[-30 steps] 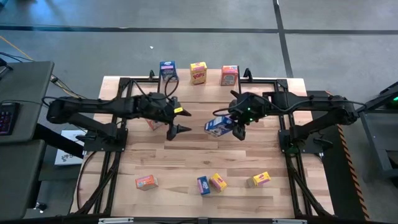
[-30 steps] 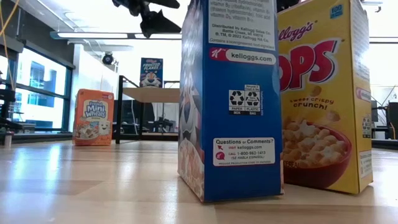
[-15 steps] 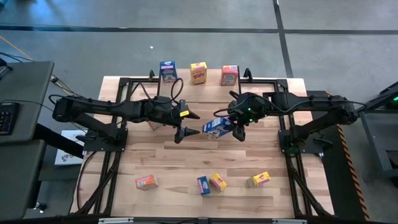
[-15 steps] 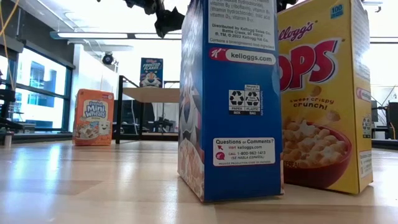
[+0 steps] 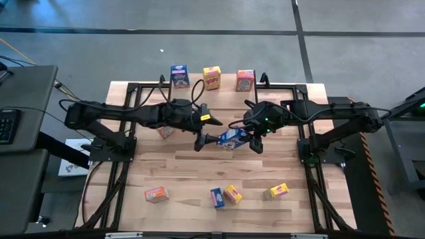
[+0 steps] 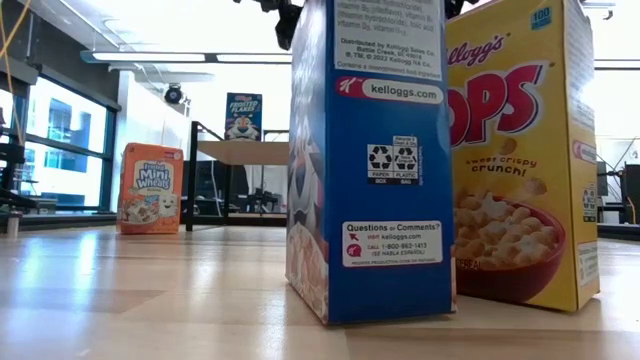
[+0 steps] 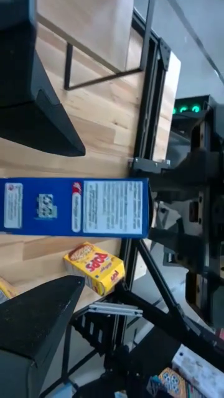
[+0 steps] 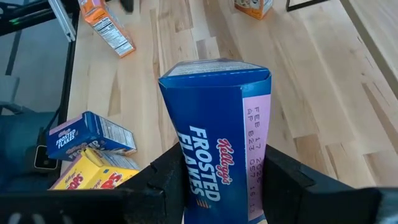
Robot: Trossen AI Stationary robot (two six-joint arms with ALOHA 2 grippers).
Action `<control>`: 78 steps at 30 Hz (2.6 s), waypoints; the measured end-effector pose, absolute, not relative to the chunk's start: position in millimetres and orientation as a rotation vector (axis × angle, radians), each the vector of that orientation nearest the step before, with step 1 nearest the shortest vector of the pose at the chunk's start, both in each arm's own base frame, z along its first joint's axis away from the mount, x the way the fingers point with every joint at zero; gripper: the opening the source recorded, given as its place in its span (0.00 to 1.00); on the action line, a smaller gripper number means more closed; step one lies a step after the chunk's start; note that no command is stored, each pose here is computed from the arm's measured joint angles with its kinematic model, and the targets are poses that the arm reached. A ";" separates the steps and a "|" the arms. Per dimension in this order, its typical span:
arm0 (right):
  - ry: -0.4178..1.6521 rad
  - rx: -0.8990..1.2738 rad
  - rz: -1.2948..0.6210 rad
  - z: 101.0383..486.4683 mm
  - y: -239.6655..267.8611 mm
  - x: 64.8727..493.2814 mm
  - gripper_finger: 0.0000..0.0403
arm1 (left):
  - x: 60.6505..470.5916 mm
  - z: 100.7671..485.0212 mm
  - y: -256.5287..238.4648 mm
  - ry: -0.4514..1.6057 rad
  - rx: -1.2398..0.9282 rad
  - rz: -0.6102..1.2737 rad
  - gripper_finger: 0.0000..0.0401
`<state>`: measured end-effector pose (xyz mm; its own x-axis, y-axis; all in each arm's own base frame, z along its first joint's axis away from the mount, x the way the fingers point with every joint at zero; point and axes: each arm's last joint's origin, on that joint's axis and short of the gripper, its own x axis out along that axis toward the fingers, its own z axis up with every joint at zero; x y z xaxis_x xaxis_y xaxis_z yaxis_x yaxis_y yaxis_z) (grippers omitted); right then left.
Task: Stack cereal on shelf
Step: Put the top blue cereal box on the shelf
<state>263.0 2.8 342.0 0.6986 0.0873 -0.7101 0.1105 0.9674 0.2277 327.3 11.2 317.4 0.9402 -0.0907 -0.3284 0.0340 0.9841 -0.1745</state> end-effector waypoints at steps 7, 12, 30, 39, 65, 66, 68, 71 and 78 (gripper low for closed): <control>0.799 0.248 -0.009 342.0 2.7 263.0 0.38 | 344.9 312.7 13.5 0.379 -0.163 -0.064 0.80; 0.801 0.248 -0.009 341.9 2.7 262.9 0.38 | 357.3 303.9 15.1 0.405 -0.167 -0.072 0.80; 0.841 0.244 -0.005 332.8 2.9 271.0 0.38 | 362.4 297.5 17.5 0.416 -0.153 -0.071 0.80; 0.829 0.235 0.026 325.4 3.6 284.7 0.38 | 361.3 295.2 17.4 0.442 -0.156 -0.069 0.80; 0.786 0.221 0.049 328.4 3.9 287.5 0.38 | 360.7 294.4 15.6 0.453 -0.155 -0.133 0.65; 0.786 0.221 0.049 328.4 3.9 287.6 0.38 | 360.7 294.4 15.6 0.453 -0.154 -0.133 0.64; 0.786 0.221 0.048 328.4 3.8 287.6 0.38 | 360.7 294.4 15.6 0.453 -0.154 -0.133 0.61; 0.786 0.220 0.047 328.4 3.8 287.6 0.38 | 360.7 294.4 15.5 0.453 -0.154 -0.135 0.59; 0.786 0.220 0.047 328.4 3.7 287.6 0.38 | 360.7 294.4 15.4 0.453 -0.154 -0.136 0.56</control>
